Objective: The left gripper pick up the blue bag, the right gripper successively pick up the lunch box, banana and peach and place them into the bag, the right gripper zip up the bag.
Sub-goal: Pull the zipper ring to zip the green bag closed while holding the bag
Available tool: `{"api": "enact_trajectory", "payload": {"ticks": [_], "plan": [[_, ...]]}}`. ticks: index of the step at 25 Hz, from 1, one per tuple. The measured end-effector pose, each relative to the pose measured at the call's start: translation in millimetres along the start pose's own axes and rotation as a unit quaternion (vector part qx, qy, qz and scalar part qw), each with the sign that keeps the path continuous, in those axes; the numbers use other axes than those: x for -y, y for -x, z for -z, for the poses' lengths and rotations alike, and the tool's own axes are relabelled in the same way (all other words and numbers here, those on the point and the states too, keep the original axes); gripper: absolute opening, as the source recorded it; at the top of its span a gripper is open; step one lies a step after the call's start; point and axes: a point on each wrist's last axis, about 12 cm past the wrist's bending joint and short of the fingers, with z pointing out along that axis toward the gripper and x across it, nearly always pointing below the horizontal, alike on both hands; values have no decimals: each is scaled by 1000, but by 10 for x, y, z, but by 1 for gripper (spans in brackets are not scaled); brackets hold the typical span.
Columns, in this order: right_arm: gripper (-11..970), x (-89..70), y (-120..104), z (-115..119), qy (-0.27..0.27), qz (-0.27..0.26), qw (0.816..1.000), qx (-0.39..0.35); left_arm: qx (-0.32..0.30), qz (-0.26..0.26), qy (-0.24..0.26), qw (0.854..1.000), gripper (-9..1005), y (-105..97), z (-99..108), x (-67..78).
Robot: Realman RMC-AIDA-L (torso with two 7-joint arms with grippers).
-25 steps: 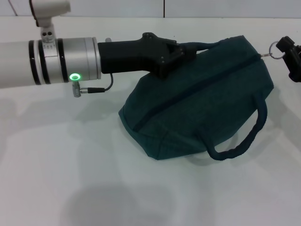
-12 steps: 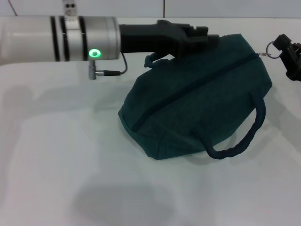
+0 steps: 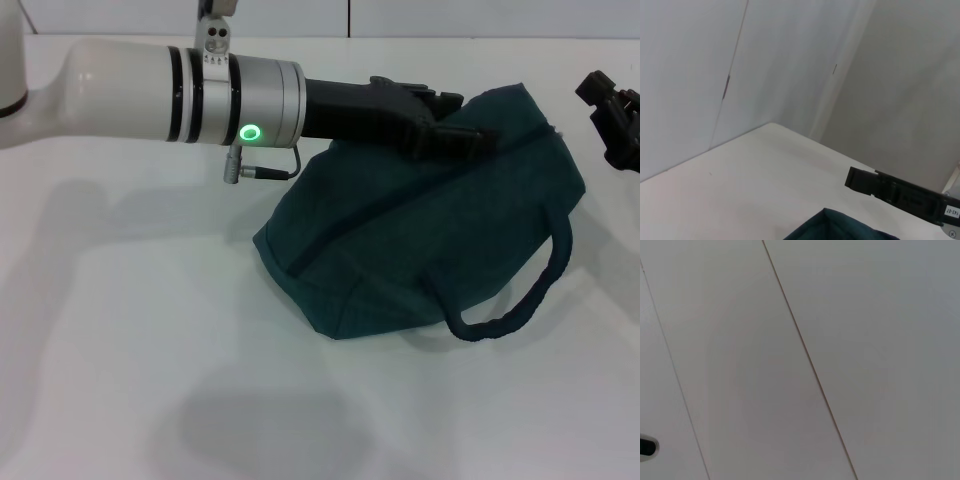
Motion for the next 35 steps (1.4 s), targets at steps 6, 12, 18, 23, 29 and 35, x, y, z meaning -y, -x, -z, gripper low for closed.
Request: {"api": "enact_trajectory", "payload": {"ticks": [6, 12, 18, 23, 29, 35], "plan": [[30, 1, -6, 9, -1, -1, 1000, -1, 4, -2, 3, 1000, 628, -10, 20, -9], [30, -5, -7, 2, 1, 0, 1000, -2, 10, -16, 5, 1000, 348, -51, 46, -12], [50, -18, -7, -15, 9, 2, 1000, -6, 38, -27, 9, 999, 236, -92, 108, -15], [71, -88, -6, -96, 38, -1, 999, -8, 77, -57, 17, 995, 143, -184, 226, -15], [95, -131, 26, -198, 59, -13, 998, -5, 74, -76, 23, 994, 54, -224, 324, -46], [120, -38, 36, -153, 17, -20, 1000, 7, 77, -90, 30, 993, 53, -263, 467, -46]]}}
